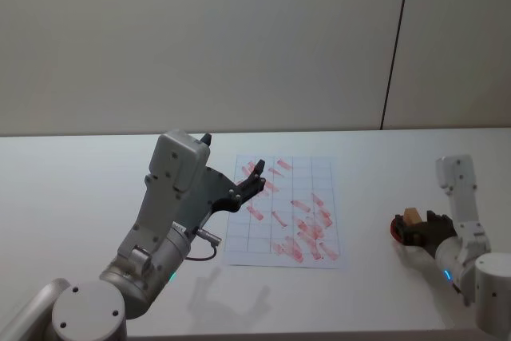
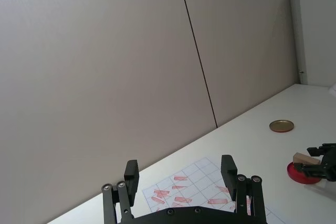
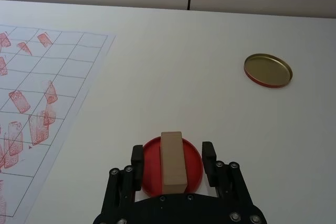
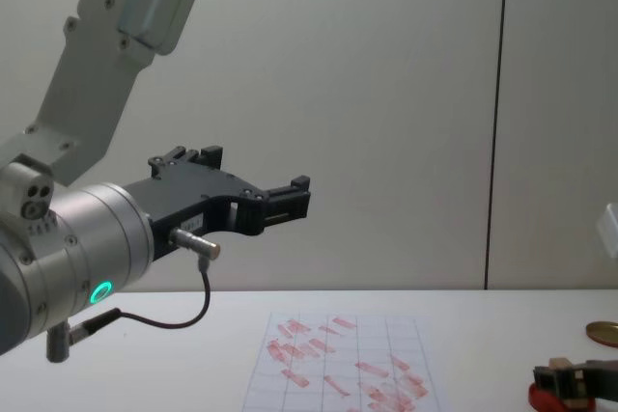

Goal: Use the one hand to pick up the stamp and affix it onto the A4 paper.

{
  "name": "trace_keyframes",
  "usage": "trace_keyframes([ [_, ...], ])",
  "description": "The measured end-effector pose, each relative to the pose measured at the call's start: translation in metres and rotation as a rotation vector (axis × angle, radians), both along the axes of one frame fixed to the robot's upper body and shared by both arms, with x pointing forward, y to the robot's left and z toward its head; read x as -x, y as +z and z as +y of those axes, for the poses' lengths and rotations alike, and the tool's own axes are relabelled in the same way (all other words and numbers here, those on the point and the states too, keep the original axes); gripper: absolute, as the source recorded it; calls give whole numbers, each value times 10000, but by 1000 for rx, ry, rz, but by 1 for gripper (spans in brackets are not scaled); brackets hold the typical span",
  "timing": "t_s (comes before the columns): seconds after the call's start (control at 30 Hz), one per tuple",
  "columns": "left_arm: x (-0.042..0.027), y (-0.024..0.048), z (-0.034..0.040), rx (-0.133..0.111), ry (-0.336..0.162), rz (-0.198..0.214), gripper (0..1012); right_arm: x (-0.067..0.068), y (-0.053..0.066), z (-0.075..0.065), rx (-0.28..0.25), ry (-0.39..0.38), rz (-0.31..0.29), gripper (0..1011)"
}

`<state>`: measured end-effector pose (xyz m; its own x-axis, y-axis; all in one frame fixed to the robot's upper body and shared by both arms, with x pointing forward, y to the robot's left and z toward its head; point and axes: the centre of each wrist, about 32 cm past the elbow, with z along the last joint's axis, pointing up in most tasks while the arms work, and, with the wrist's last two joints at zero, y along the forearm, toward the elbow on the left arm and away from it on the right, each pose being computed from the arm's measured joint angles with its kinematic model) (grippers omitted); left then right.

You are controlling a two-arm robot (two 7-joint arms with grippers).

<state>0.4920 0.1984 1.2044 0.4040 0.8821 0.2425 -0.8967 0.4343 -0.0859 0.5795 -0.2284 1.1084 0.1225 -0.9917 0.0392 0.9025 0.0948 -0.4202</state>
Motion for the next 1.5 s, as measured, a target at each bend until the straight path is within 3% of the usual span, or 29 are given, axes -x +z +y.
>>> trace_keyframes([
  [0.5, 0, 0, 0, 0, 0, 0, 993, -54, -36, 40, 18, -13, 18, 224],
  [1.2, 0, 0, 0, 0, 0, 0, 993, -93, -62, 77, 26, -58, 64, 221],
  [1.5, 0, 0, 0, 0, 0, 0, 993, -96, -29, 95, 20, -63, 48, 220],
])
